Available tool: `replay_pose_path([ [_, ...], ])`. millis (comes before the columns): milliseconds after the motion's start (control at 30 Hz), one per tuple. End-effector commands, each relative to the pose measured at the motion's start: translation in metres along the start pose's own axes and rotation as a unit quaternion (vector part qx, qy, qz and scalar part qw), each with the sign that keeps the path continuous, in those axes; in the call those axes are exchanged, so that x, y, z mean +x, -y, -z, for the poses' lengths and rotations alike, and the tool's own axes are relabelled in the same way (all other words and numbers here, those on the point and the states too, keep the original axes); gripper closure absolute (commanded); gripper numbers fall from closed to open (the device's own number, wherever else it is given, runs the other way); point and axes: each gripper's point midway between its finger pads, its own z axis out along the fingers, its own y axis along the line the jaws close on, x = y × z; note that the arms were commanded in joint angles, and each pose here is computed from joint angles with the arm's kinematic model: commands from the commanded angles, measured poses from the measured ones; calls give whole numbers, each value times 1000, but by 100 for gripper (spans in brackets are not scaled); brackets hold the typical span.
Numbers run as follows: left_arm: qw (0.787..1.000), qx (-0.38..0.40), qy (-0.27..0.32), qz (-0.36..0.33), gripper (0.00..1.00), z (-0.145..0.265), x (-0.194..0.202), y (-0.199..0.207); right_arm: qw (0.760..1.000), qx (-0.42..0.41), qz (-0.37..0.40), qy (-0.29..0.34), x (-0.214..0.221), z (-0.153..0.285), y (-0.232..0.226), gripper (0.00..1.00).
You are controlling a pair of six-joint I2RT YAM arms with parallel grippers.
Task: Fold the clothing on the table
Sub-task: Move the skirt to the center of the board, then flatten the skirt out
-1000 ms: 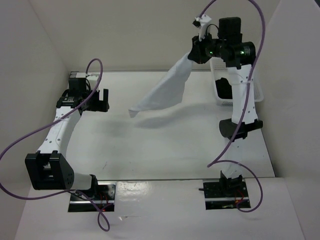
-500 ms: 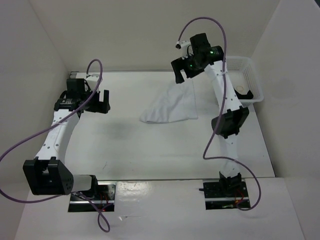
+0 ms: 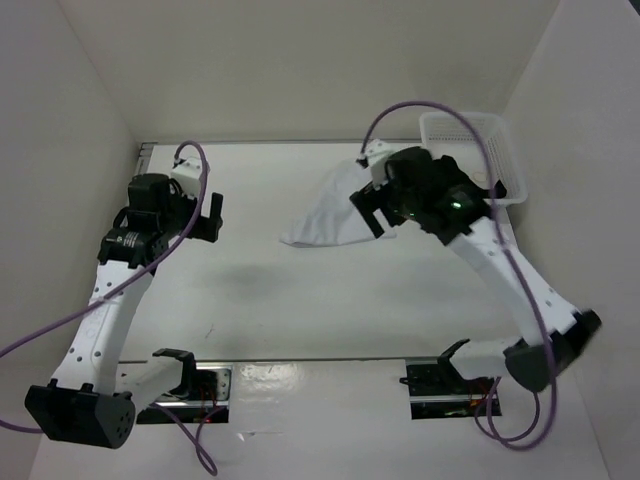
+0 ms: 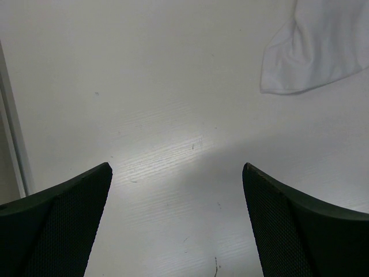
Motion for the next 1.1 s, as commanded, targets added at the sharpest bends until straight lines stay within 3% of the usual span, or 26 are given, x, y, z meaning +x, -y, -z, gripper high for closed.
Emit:
replay_pose_path([
  [0, 1000, -24, 2, -5, 0, -2, 3, -8, 995, -4, 14, -101, 58, -88, -14, 1],
  [100, 999, -43, -19, 0, 0, -9, 13, -15, 989, -37, 17, -144, 77, -123, -31, 1],
  [300, 997, -57, -49, 6, 0, -20, 25, -20, 986, -53, -3, -157, 74, -181, -45, 1],
  [533, 996, -60, -65, 11, 0, -28, 32, -21, 986, -98, -65, -119, 40, -215, -63, 1],
  [767, 994, -77, -82, 10, 0, -35, 41, -28, 961, -195, -151, -123, 24, -252, -98, 6],
  [967, 992, -79, -100, 10, 0, -43, 48, -29, 947, -231, -166, -150, 31, -278, -122, 6],
  [1067, 991, -83, -106, 9, 0, -45, 51, -31, 951, -221, -145, -163, 39, -288, -141, 6],
])
